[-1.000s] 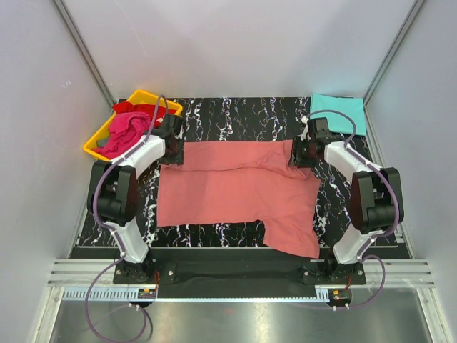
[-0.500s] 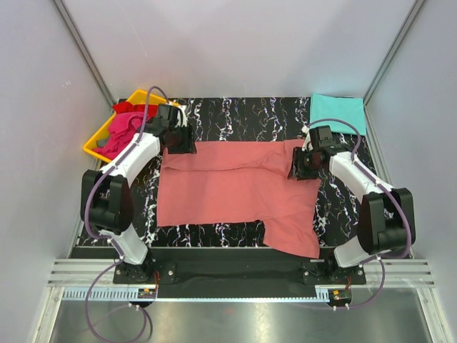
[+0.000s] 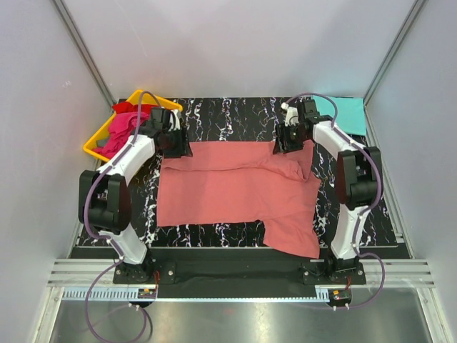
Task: Fold and stack the t-shirts
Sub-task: Fold the tshirt
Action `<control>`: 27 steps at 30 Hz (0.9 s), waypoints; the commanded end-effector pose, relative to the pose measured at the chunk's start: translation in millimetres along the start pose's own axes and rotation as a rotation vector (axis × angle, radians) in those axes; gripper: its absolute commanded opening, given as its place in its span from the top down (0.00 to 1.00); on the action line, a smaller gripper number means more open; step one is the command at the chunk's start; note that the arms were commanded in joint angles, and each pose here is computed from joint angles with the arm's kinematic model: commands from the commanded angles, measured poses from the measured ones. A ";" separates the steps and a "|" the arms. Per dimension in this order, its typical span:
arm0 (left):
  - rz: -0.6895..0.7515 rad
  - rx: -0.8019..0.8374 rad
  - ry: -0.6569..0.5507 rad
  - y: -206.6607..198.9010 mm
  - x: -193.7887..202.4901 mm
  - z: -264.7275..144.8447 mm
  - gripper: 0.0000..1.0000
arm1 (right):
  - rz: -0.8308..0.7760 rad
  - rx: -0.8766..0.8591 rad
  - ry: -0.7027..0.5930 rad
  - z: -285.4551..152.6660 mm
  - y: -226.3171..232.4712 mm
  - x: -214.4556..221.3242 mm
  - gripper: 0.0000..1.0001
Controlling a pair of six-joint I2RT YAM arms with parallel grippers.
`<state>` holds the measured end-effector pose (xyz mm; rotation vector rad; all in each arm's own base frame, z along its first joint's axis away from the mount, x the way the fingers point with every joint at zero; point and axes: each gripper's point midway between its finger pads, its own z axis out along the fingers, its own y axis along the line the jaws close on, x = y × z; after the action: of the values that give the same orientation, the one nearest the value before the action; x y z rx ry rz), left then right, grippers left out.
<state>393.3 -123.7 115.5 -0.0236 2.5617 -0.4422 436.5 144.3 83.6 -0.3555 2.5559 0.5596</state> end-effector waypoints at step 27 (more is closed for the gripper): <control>-0.016 0.057 -0.060 -1.5 -18.5 -1.7 0.47 | -0.185 -0.190 0.046 36.9 39.5 -15.3 1.00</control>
<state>399.3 -120.1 118.3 -0.0569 2.5383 -0.4840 453.0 188.0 39.2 -0.6352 2.5427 0.7658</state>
